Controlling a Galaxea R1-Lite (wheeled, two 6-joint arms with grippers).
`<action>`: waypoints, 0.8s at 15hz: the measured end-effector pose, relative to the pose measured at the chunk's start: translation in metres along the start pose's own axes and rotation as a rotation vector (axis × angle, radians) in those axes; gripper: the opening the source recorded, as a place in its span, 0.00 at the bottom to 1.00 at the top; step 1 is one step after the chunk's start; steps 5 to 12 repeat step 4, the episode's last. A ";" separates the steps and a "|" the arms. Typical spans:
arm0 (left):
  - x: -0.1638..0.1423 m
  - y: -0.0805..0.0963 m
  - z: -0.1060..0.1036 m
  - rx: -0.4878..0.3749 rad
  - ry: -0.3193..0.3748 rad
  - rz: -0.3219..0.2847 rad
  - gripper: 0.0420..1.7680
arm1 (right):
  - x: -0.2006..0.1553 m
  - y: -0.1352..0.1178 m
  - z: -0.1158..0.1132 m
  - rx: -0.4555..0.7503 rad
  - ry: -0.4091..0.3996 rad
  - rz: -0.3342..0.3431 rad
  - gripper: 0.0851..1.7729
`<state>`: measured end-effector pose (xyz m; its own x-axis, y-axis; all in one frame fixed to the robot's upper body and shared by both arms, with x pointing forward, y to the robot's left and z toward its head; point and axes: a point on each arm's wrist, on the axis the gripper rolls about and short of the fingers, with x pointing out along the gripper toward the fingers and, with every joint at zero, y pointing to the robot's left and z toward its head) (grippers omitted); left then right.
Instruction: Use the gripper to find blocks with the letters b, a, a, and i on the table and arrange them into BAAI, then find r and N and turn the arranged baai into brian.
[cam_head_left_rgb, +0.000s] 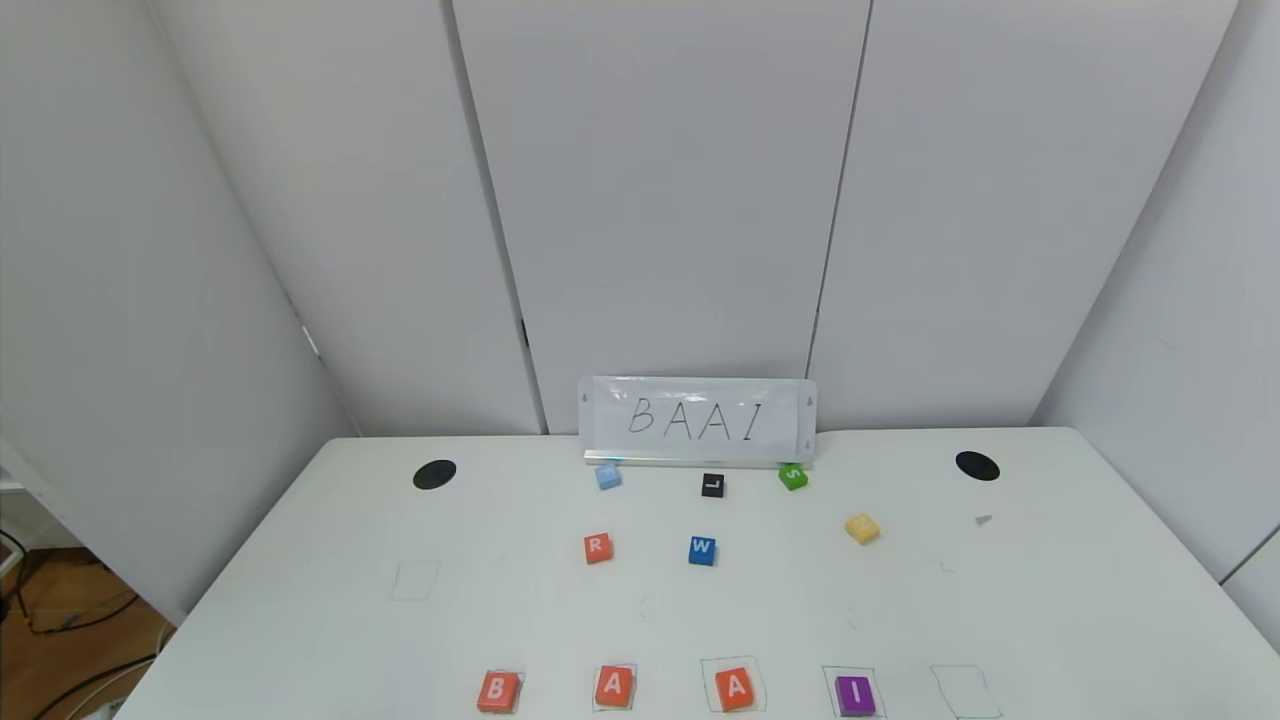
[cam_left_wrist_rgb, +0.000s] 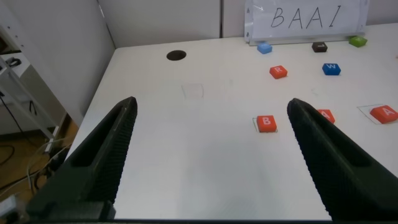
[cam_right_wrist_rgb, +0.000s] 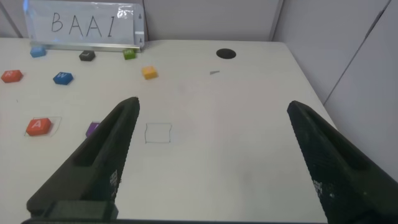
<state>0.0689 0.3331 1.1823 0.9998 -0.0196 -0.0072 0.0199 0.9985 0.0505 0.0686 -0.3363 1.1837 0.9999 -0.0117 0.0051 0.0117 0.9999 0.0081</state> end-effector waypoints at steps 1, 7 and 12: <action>0.000 0.000 0.000 -0.002 0.001 0.000 0.97 | 0.000 0.000 -0.001 -0.001 0.000 0.002 0.96; 0.000 0.000 -0.001 -0.032 0.005 0.006 0.97 | 0.000 0.000 -0.001 -0.001 0.002 0.003 0.96; 0.000 0.000 -0.001 -0.032 0.005 0.006 0.97 | 0.000 0.000 -0.001 -0.001 0.002 0.003 0.96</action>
